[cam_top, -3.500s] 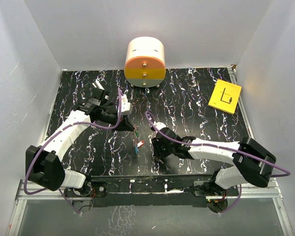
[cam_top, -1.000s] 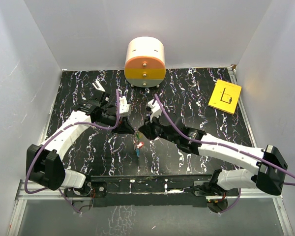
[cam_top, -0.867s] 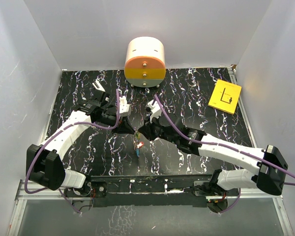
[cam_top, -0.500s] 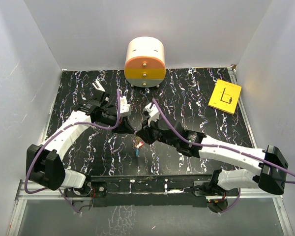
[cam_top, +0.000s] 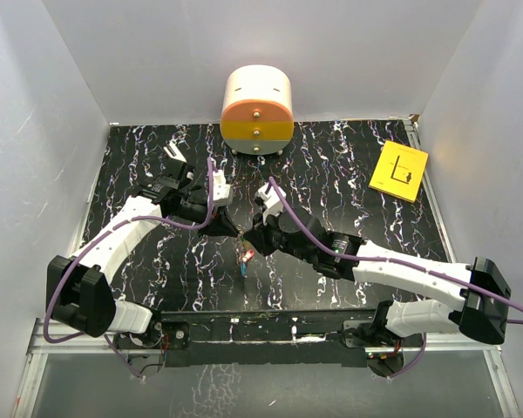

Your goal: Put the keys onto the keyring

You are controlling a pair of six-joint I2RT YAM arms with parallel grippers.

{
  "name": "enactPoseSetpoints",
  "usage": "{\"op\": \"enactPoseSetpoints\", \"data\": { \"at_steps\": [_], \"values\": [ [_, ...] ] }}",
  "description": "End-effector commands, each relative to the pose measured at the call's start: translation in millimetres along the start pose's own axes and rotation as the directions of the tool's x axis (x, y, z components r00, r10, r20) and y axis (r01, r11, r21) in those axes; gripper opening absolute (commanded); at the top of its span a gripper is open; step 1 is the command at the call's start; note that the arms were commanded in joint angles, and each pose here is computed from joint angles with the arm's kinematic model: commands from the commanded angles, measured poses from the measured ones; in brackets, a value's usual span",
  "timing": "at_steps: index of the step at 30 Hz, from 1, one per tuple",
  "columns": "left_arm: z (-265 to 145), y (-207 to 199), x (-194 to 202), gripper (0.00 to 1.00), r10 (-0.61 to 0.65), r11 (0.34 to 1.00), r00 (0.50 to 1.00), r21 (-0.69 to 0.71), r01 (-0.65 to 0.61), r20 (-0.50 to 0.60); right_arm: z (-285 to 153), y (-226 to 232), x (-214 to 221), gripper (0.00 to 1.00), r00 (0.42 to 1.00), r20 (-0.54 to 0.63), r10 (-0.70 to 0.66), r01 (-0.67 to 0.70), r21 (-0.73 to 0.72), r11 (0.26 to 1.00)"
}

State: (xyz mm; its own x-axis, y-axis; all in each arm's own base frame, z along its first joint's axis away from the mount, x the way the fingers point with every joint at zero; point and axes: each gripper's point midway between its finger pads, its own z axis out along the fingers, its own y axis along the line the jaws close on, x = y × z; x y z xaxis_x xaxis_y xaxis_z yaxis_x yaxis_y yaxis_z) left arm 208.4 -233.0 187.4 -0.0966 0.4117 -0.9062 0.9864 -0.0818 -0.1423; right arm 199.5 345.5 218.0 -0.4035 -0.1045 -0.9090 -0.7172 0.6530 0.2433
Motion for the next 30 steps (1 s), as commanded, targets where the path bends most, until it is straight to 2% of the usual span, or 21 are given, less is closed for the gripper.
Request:
{"op": "enactPoseSetpoints", "data": {
  "at_steps": [1, 30],
  "values": [
    [-5, -8, -18, 0.0, 0.038, 0.999, 0.997, 0.024, -0.04, 0.06, -4, 10, -55, 0.08, 0.988, 0.153, 0.014, -0.014, -0.002, 1.0],
    [-5, -10, -20, 0.0, 0.042, 0.999, 0.997, 0.028, -0.044, 0.065, 7, 4, -55, 0.08, 0.989, 0.146, 0.02, -0.027, 0.043, 0.999]
  ]
}}
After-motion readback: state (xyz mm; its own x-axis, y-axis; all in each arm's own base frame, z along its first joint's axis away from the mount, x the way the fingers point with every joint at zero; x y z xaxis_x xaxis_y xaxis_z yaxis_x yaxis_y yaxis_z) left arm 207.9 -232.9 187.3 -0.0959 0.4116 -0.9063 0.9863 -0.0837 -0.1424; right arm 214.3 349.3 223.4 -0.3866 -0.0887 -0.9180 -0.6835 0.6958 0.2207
